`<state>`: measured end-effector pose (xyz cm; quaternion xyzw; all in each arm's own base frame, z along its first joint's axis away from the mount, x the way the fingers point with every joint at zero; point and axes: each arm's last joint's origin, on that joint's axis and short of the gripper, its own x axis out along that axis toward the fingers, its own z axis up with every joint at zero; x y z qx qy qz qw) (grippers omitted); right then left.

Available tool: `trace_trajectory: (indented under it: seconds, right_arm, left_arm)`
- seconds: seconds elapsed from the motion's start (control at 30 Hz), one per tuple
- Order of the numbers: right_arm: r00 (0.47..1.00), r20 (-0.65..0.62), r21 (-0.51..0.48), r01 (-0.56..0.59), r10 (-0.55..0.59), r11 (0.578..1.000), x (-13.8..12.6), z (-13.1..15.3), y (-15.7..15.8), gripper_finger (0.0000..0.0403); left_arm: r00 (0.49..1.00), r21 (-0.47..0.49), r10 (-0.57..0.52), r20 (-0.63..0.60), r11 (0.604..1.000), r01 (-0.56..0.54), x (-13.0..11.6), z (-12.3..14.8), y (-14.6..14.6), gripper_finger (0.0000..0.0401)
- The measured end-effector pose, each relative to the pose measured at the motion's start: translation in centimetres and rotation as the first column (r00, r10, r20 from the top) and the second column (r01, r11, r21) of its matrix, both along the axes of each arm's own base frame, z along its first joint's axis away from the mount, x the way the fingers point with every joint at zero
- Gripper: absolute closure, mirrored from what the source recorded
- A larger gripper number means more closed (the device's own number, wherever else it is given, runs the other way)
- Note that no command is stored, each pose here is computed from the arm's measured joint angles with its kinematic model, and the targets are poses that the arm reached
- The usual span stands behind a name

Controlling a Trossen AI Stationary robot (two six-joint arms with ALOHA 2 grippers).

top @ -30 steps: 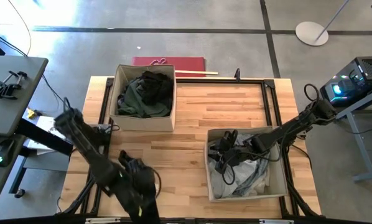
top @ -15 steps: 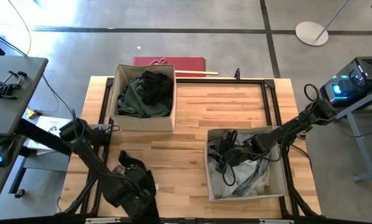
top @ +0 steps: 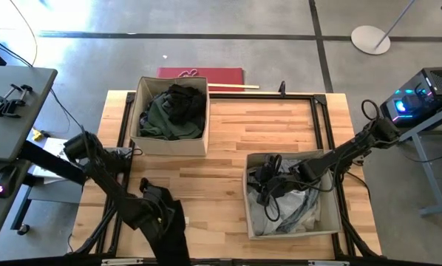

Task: Sort clothes
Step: Put the black shirt into the top white laundry bin

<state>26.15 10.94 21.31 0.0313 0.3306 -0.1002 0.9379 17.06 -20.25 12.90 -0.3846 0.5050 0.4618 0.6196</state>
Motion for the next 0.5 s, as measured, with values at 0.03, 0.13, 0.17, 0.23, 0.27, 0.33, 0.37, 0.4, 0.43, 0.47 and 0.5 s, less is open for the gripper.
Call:
trace_trajectory:
  seconds: [0.03,0.13,0.17,0.23,0.27,0.33,0.37,0.4,0.43,0.47,0.5]
  right_arm:
    - [1.000,-0.002,-0.006,-0.005,0.005,1.000,0.0,0.0,0.0,0.0251]
    - [1.000,-0.002,-0.008,-0.007,0.007,1.000,0.0,0.0,0.0,0.0251]
    - [1.000,-0.002,-0.006,-0.005,0.005,1.000,0.0,0.0,0.0,0.0251]
    - [1.000,-0.001,-0.002,-0.002,0.002,1.000,0.0,0.0,0.0,0.0251]
    - [1.000,-0.001,0.000,0.000,0.000,1.000,0.0,0.0,0.0,0.0251]
    - [1.000,0.000,0.000,0.000,0.000,1.000,0.0,0.0,0.0,0.0251]
    - [1.000,0.000,0.000,0.000,0.000,1.000,0.0,0.0,0.0,0.0251]
    - [1.000,0.000,0.000,0.000,0.000,1.000,0.0,0.0,0.0,0.0251]
    - [1.000,0.000,0.001,0.001,-0.001,1.000,0.0,0.0,0.0,0.0251]
    - [1.000,0.001,0.003,0.002,-0.002,1.000,0.0,0.0,0.0,0.0251]
    - [1.000,0.002,0.007,0.005,-0.005,1.000,0.0,0.0,0.0,0.0251]
  left_arm:
    - [1.000,-0.002,-0.007,-0.014,1.000,0.007,0.1,-0.1,0.2,0.0264]
    - [0.997,0.026,-0.052,-0.059,0.998,0.053,0.2,0.0,0.9,0.0330]
    - [0.995,0.036,-0.066,-0.079,0.997,0.069,0.3,0.2,1.2,0.0356]
    - [0.991,0.055,-0.086,-0.097,0.994,0.092,0.5,1.0,1.7,0.0386]
    - [0.991,0.073,-0.077,-0.110,0.994,0.086,0.5,1.6,2.1,0.0387]
    - [0.993,0.093,-0.087,-0.085,0.991,0.095,1.0,3.5,2.8,0.0385]
    - [0.993,0.103,-0.105,-0.045,0.989,0.109,1.4,4.9,3.2,0.0387]
    - [0.992,0.126,-0.127,-0.002,0.984,0.126,1.7,6.3,3.5,0.0392]
    - [0.988,0.166,-0.152,0.031,0.975,0.145,2.0,7.7,4.0,0.0395]
    - [0.981,0.205,-0.182,0.071,0.965,0.164,2.2,9.3,4.6,0.0396]
    - [0.968,0.246,-0.219,0.124,0.952,0.183,2.4,11.1,5.1,0.0396]
